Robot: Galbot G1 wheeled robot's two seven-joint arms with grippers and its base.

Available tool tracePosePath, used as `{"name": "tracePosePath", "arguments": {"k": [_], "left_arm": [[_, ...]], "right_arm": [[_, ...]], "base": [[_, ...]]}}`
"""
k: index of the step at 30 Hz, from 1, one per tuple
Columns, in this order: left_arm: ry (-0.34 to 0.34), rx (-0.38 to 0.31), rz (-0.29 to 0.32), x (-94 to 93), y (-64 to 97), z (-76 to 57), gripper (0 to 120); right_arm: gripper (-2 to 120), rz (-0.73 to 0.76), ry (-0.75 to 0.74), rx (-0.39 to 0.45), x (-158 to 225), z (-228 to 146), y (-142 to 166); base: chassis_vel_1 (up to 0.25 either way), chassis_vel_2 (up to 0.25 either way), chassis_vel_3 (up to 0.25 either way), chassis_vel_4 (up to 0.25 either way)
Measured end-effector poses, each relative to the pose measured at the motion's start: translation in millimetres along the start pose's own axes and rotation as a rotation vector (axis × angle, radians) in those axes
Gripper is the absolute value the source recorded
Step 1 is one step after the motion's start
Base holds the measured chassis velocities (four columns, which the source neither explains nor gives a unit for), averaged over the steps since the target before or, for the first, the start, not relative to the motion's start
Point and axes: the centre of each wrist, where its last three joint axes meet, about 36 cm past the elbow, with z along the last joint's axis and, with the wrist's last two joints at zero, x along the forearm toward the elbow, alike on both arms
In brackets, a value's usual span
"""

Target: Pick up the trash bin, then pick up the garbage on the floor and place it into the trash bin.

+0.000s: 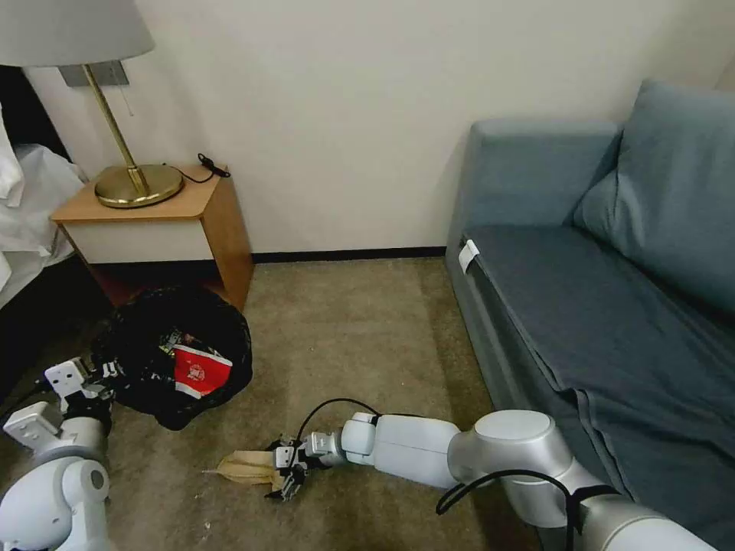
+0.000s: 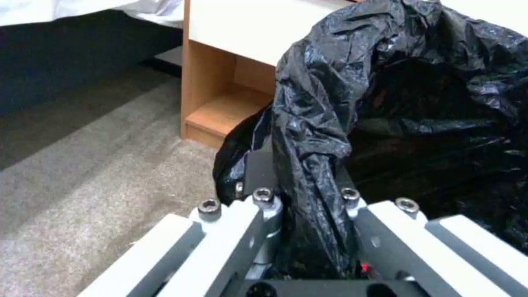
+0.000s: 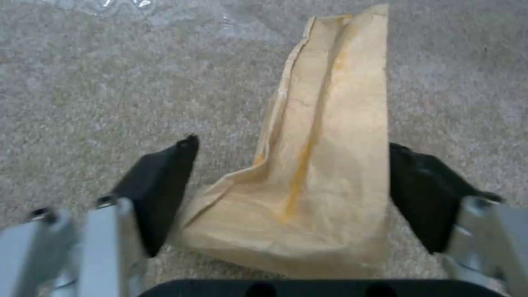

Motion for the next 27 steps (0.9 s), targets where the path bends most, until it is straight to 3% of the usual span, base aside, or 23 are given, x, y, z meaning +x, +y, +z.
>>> {"name": "tracePosePath", "arguments": {"k": [4, 6, 8, 21, 27], "left_arm": [[-0.001, 0.001, 0.001, -0.8, -0.3, -0.3, 4], [-0.001, 0.001, 0.001, -2.2, -0.1, 0.0, 4], [0.000, 0.002, 0.001, -3.0, 0.1, 0.2, 4], [-0.002, 0.004, 0.001, -5.6, 0.6, 0.5, 4], [-0.002, 0.005, 0.002, -5.5, 0.8, 0.4, 4]], "right_arm": [[69, 0.003, -0.002, -0.001, 0.0, 0.0, 0.0], [57, 0.010, -0.005, -0.003, 0.5, -0.7, -1.6], [54, 0.014, -0.006, -0.001, 1.2, -1.5, -3.2], [5, 0.023, -0.019, 0.004, 1.5, -5.2, -5.7], [0, 0.027, -0.022, 0.009, 3.2, -5.4, -7.6]], "base": [[0.000, 0.000, 0.000, 0.000], [0.000, 0.000, 0.000, 0.000], [0.000, 0.000, 0.000, 0.000], [0.000, 0.000, 0.000, 0.000], [0.000, 0.000, 0.000, 0.000]]}}
